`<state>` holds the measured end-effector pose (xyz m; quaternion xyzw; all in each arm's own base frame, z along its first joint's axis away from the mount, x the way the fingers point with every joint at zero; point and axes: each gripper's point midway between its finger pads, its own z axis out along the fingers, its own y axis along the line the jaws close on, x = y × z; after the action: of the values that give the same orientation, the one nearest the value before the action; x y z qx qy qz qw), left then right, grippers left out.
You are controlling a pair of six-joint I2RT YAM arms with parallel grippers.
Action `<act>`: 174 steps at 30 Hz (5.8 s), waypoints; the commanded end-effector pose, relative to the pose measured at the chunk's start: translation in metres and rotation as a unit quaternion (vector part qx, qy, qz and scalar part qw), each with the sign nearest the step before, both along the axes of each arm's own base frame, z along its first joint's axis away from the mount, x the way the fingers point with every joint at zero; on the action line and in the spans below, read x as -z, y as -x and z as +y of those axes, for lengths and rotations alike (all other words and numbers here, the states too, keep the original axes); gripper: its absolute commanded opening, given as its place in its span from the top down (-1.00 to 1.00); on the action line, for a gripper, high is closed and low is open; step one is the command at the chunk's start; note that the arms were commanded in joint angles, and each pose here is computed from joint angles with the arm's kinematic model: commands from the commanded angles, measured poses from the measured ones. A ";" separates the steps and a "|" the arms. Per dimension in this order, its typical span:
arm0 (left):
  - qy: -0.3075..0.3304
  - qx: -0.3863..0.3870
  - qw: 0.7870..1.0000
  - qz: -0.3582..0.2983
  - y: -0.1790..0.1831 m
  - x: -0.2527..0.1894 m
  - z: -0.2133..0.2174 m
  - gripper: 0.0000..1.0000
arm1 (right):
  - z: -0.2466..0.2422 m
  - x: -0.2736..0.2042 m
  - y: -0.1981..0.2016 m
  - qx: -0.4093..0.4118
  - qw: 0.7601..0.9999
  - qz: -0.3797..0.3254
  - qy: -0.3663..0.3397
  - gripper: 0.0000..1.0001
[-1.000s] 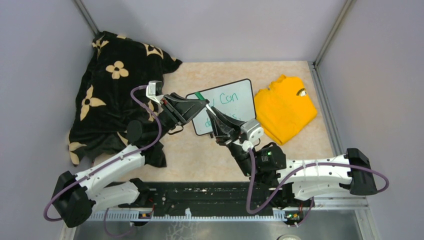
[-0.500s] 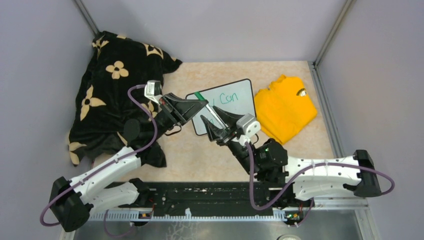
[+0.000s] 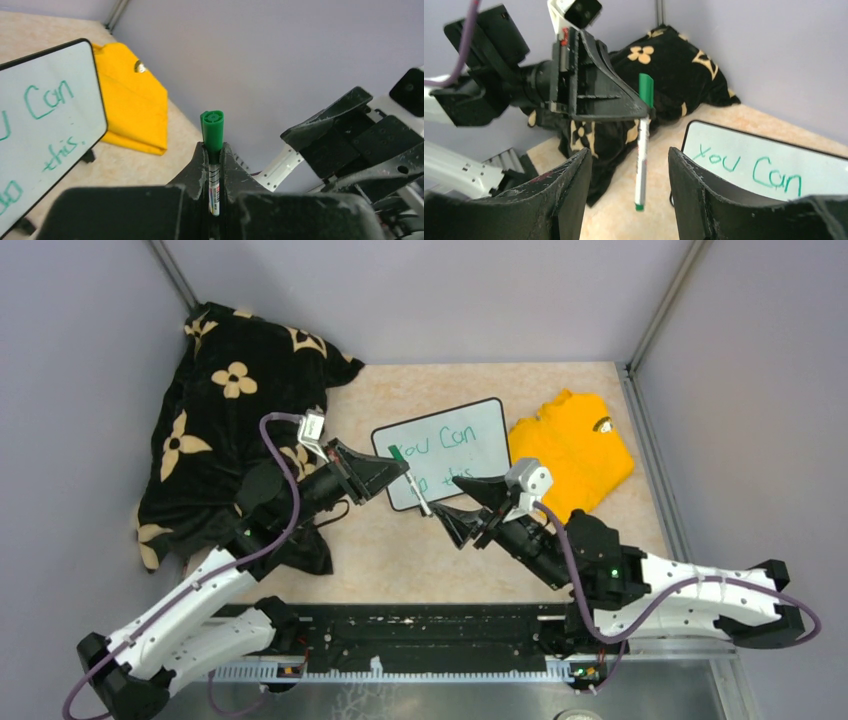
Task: Write a sentence on the whiteboard
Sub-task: Close the whiteboard marker at the center of the board, then place the whiteboard marker at the center of the board.
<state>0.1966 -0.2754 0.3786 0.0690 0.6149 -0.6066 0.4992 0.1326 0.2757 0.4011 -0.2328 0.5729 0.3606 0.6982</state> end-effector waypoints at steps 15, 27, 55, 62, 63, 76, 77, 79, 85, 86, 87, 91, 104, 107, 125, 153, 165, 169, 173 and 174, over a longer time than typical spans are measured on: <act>-0.097 0.096 0.984 -0.115 0.061 0.012 0.014 1.00 | 0.055 0.042 0.031 -0.174 0.977 0.125 0.003 0.02; -0.080 0.113 0.980 -0.146 0.072 0.001 0.015 1.00 | 0.072 0.064 0.018 -0.173 0.971 0.166 0.011 0.31; -0.070 0.158 0.982 -0.080 0.078 0.031 0.006 1.00 | 0.071 0.074 0.014 -0.167 0.974 0.151 0.010 1.00; -0.126 0.056 0.990 -0.034 0.043 0.056 0.017 1.00 | 0.051 0.087 0.003 -0.115 0.978 0.171 0.019 0.47; -0.135 0.035 0.990 -0.028 0.036 0.060 0.020 1.00 | 0.046 0.091 0.001 -0.104 0.979 0.174 0.024 0.39; -0.334 -0.191 0.908 0.164 -0.018 0.188 0.091 1.00 | -0.076 0.146 -0.046 0.178 0.956 0.227 0.049 0.02; -0.346 -0.198 0.900 0.176 -0.018 0.197 0.095 1.00 | -0.082 0.151 -0.047 0.195 0.951 0.234 0.050 0.03; -0.366 -0.206 0.886 0.196 -0.018 0.214 0.101 1.00 | -0.090 0.158 -0.050 0.217 0.944 0.241 0.057 0.04; -0.413 -0.204 0.855 0.241 -0.020 0.251 0.102 1.00 | -0.085 0.168 -0.052 0.220 0.943 0.241 0.073 0.04; -0.419 -0.205 0.849 0.247 -0.021 0.257 0.103 1.00 | -0.084 0.169 -0.052 0.220 0.943 0.239 0.076 0.04; -0.426 -0.206 0.844 0.253 -0.022 0.262 0.104 1.00 | -0.083 0.171 -0.053 0.221 0.943 0.237 0.080 0.04; -0.447 -0.207 0.823 0.283 -0.027 0.285 0.108 1.00 | -0.079 0.173 -0.057 0.221 0.944 0.230 0.088 0.04; -0.469 -0.198 0.795 0.331 -0.035 0.320 0.114 1.00 | -0.079 0.172 -0.063 0.230 0.943 0.217 0.102 0.04; -0.468 -0.188 0.794 0.340 -0.036 0.327 0.115 1.00 | -0.079 0.173 -0.064 0.234 0.942 0.216 0.106 0.04; -0.456 -0.160 0.792 0.373 -0.037 0.336 0.104 1.00 | -0.072 0.170 -0.068 0.231 0.944 0.208 0.113 0.04; -0.418 -0.108 0.800 0.416 -0.071 0.339 0.082 0.78 | -0.080 0.171 -0.064 0.229 0.945 0.212 0.098 0.04; -0.434 -0.113 0.787 0.423 -0.068 0.355 0.090 0.68 | -0.079 0.172 -0.065 0.231 0.944 0.211 0.101 0.04; -0.436 -0.112 0.785 0.425 -0.068 0.357 0.090 0.62 | -0.080 0.174 -0.065 0.232 0.944 0.212 0.103 0.04; -0.437 -0.112 0.783 0.429 -0.066 0.360 0.091 0.56 | -0.080 0.174 -0.065 0.231 0.944 0.210 0.105 0.04; -0.437 -0.112 0.783 0.429 -0.066 0.361 0.091 0.54 | -0.081 0.174 -0.065 0.232 0.944 0.210 0.105 0.04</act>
<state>0.2582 -0.1869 0.0215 -0.0564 0.9687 -0.1819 0.1592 0.1931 0.1978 0.2217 -0.1024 0.7857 0.1635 0.5878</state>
